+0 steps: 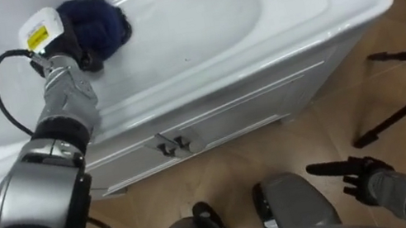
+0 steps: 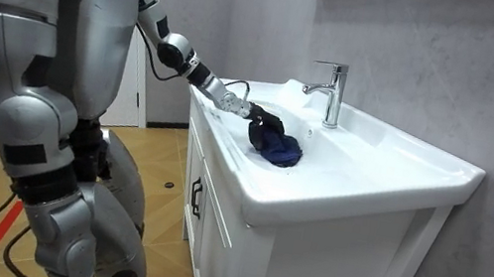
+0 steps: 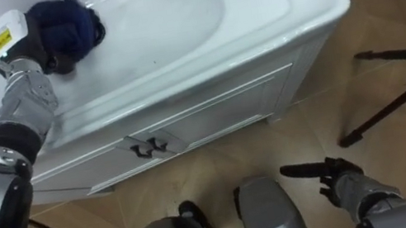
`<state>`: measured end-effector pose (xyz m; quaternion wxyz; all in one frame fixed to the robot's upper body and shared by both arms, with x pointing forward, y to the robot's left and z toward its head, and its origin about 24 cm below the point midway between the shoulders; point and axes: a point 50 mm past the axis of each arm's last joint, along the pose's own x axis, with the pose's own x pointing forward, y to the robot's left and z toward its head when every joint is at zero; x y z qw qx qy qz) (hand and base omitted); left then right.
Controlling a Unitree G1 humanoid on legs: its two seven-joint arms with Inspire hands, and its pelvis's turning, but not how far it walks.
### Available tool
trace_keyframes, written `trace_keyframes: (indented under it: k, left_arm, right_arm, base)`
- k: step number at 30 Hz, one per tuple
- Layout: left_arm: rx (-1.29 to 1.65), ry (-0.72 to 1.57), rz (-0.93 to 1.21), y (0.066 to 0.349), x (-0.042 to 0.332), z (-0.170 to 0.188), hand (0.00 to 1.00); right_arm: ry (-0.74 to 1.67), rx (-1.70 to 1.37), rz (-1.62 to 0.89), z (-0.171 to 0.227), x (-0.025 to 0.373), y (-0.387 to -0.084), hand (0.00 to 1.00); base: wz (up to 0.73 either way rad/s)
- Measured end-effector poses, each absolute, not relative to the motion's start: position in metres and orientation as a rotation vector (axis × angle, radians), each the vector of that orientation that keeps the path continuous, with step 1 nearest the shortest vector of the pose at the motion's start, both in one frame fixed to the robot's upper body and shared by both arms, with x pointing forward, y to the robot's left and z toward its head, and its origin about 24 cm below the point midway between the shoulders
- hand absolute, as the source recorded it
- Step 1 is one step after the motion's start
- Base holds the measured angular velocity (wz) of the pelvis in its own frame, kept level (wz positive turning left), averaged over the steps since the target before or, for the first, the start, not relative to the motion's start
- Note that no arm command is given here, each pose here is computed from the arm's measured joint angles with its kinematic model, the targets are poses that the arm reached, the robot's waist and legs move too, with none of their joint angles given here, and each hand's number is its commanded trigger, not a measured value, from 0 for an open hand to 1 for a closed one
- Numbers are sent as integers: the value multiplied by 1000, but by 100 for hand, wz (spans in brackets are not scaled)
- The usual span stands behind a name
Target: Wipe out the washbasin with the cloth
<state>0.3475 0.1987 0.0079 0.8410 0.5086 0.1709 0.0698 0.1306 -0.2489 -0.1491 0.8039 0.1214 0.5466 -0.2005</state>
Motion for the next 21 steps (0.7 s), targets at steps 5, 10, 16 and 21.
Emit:
trace_keyframes:
  k: [5,10,16,21]
  left_arm:
    - [928,327,106,179,349,6,100]
    - [856,303,95,169,352,11,100]
    - [841,259,85,159,356,19,100]
    - [856,175,27,136,352,22,100]
  right_arm:
    - [1168,270,-398,-150,131,-244,0]
    - [1163,295,-384,-151,132,-239,0]
    - [1139,290,-362,-150,140,-234,0]
    - [1152,293,-384,-151,134,-237,0]
  base:
    - [8]
    - [6]
    - [15]
    - [17]
